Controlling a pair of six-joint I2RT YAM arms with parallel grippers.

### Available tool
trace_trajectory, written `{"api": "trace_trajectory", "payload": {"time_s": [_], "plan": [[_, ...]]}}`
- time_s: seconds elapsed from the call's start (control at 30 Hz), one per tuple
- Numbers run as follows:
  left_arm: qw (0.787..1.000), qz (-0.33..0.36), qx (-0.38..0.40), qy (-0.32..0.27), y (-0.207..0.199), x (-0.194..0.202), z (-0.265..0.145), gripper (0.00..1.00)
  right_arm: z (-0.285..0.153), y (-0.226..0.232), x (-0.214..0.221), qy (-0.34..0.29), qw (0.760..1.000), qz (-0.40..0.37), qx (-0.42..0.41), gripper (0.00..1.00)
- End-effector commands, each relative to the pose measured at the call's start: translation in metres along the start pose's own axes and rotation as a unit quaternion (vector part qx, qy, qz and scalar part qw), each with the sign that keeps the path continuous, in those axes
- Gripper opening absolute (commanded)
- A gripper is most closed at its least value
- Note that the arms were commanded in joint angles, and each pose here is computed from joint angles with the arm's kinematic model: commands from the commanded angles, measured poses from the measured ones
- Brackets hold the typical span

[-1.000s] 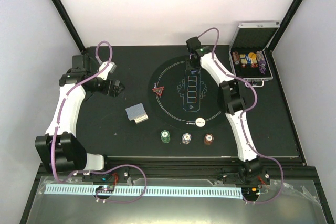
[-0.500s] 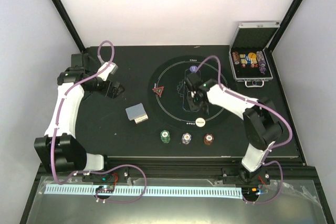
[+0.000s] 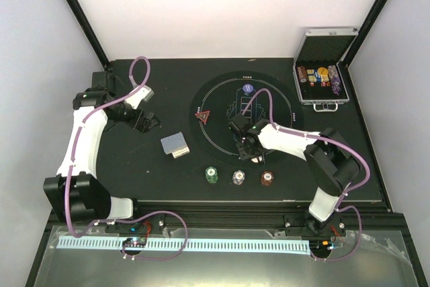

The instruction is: Distribute texas hold em gaming equipment

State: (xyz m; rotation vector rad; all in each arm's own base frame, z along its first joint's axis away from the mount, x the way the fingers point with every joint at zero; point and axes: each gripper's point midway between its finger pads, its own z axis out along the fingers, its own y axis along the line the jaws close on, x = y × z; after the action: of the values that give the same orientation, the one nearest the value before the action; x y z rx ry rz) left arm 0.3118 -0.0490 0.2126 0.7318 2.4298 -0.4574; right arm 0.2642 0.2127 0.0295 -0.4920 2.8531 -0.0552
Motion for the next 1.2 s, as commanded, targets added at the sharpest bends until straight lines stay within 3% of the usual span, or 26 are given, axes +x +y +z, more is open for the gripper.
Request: {"api": "trace_trajectory", "payload": {"time_s": [0.0, 0.47, 0.63, 0.83, 1.17], "plan": [[0.999, 0.031, 0.011, -0.009, -0.012, 0.000, -0.010, 0.99, 0.002, -0.013, 0.006, -0.005, 0.999, 0.019, 0.029, 0.40], [0.988, 0.135, 0.057, 0.047, -0.032, 0.052, 0.018, 0.99, 0.020, -0.038, 0.023, 0.023, 0.997, 0.049, 0.052, 0.30], [0.982, 0.172, 0.046, 0.066, -0.029, 0.066, 0.032, 0.99, 0.008, -0.057, 0.017, 0.010, 0.995, 0.068, 0.079, 0.31], [0.978, 0.194, 0.039, 0.063, -0.027, 0.064, 0.038, 0.99, -0.013, -0.038, 0.006, -0.018, 0.997, 0.062, 0.043, 0.39], [0.960, 0.262, 0.039, 0.092, -0.029, 0.073, 0.057, 0.99, 0.012, -0.036, 0.026, 0.013, 0.997, 0.078, 0.024, 0.37]]}}
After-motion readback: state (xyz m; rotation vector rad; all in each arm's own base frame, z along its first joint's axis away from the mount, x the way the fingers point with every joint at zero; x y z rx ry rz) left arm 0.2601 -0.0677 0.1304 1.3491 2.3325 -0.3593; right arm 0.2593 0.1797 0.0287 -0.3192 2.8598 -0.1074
